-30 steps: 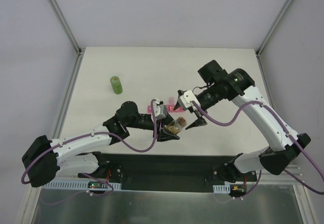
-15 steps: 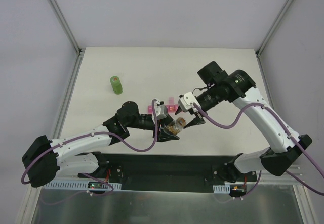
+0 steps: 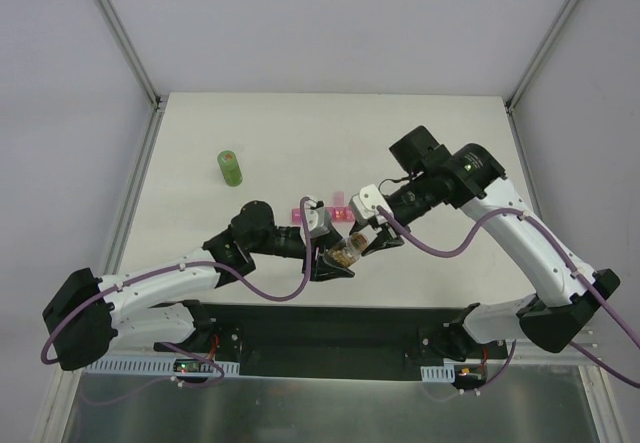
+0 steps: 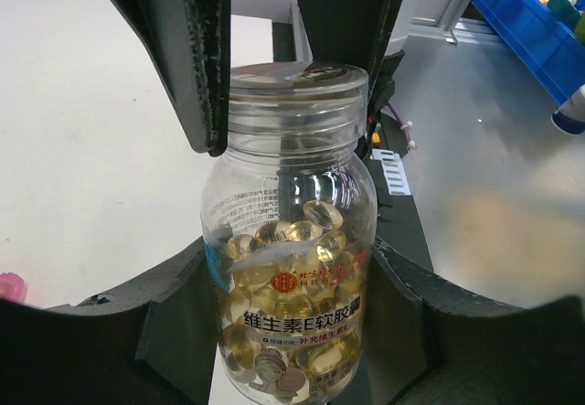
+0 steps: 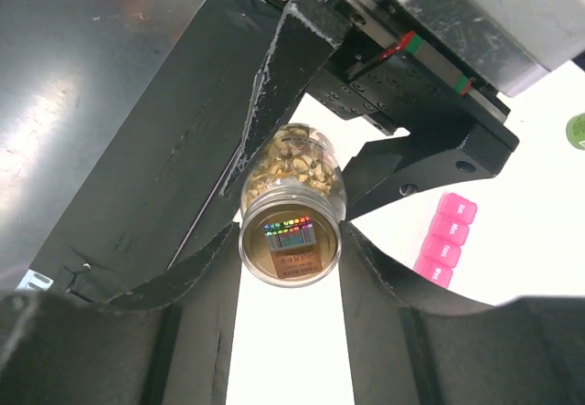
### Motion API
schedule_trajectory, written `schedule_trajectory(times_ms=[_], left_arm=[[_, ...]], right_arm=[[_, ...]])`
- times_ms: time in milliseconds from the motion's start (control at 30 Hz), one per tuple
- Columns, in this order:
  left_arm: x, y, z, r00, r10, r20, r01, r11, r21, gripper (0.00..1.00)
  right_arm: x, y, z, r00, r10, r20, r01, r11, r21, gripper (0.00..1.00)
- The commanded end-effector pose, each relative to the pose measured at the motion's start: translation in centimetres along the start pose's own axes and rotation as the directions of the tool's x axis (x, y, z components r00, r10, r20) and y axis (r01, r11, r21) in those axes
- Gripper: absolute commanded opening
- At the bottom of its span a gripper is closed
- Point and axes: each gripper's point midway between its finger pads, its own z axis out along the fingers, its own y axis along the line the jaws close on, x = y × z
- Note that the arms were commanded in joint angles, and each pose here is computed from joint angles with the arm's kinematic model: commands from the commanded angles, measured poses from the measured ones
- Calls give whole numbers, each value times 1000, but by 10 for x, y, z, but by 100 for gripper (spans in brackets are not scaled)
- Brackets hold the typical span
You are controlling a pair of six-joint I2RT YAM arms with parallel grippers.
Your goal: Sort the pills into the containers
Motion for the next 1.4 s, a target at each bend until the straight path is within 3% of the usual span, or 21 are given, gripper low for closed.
schedule_trajectory(times_ms=[0, 100, 133, 200, 233, 300, 467, 567, 633, 667, 767, 800, 900, 967, 1133, 1233, 1367], left_arm=[[-27, 8, -4, 994, 91, 61, -87, 994, -73, 0], [-30, 24, -9, 989, 142, 49, -131, 973, -189, 0], [-34, 34, -12, 985, 166, 47, -149, 956, -252, 0], [-41, 40, -13, 977, 209, 45, -187, 936, -297, 0], [-45, 49, -14, 974, 220, 45, -192, 917, -350, 0], [-52, 58, -13, 968, 245, 47, -206, 892, -403, 0], [-75, 73, -11, 947, 293, 131, -179, 822, -540, 0], [-82, 77, -17, 938, 288, 191, -129, 806, -578, 0], [-83, 77, -18, 938, 277, 211, -108, 807, -580, 0], [-83, 77, -17, 939, 271, 213, -102, 808, -580, 0], [-78, 69, -10, 941, 272, 201, -130, 839, -528, 0], [-77, 66, -9, 941, 276, 196, -143, 849, -509, 0], [-67, 47, -2, 946, 267, 183, -175, 898, -405, 0], [-65, 38, 0, 950, 255, 180, -178, 916, -360, 0], [-52, 15, 3, 967, 218, 132, -188, 960, -206, 0], [-47, 4, 0, 982, 134, 132, -118, 985, -122, 0], [-41, -9, -3, 991, 85, 100, -83, 996, -15, 0]], right_arm=[[-10, 4, -2, 990, 139, 19, -140, 990, 31, 33], [-11, -9, -2, 965, 262, 13, -262, 961, 86, 29], [-9, -10, -1, 927, 374, 12, -373, 921, 108, 28], [-5, -21, 5, 885, 465, 22, -463, 876, 133, 23], [0, -22, 8, 824, 567, 23, -563, 812, 151, 22], [12, -34, 16, 767, 641, 26, -633, 751, 187, 22], [37, -62, 16, 672, 738, 62, -714, 623, 320, 23], [40, -72, 13, 639, 762, 102, -747, 584, 318, 24], [39, -74, 13, 628, 770, 112, -758, 574, 309, 29], [38, -74, 13, 631, 767, 113, -757, 578, 304, 32], [26, -68, 9, 674, 731, 107, -727, 631, 269, 55], [24, -67, 7, 706, 702, 94, -698, 665, 266, 70], [0, -62, -9, 765, 631, 129, -641, 730, 236, 91], [-9, -60, -21, 809, 569, 147, -587, 770, 249, 100], [-35, -36, -39, 906, 398, 144, -421, 881, 214, 97], [-39, -14, -43, 987, 128, 98, -145, 972, 186, 97], [-37, 21, -38, 992, -69, 104, 58, 993, 107, 97]])
